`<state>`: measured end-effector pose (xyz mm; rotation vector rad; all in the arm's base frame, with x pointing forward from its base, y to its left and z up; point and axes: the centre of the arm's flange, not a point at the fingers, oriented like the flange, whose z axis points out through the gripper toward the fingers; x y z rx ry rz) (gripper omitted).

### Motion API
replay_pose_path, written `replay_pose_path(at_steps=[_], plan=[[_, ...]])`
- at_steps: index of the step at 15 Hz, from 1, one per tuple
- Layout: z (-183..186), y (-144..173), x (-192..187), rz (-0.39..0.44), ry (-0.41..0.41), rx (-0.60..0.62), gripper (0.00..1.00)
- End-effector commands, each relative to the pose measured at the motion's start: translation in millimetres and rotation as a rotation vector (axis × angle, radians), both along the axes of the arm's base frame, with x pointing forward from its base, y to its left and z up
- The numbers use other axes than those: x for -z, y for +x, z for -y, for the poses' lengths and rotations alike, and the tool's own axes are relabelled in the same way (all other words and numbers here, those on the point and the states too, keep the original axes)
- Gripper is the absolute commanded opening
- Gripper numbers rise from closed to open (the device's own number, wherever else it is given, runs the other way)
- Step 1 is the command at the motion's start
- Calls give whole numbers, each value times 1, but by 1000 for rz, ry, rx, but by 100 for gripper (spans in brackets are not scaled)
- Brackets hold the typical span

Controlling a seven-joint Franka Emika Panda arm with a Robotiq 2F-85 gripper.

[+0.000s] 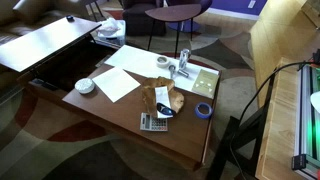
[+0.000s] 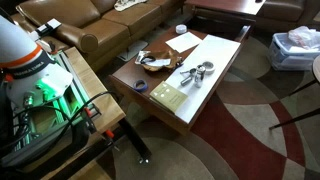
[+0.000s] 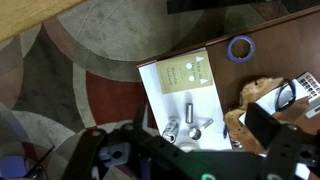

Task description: Put the small cup on the brown object

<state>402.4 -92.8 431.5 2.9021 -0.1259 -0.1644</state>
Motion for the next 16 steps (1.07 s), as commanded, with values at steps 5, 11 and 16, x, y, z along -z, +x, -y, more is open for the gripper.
replay_pose_path(at_steps=[5, 11, 16], plan=[[0, 0, 0, 0, 0, 0, 100], [-10, 52, 60, 98, 110, -57, 100], [-48, 103, 157, 90, 152, -121, 100]])
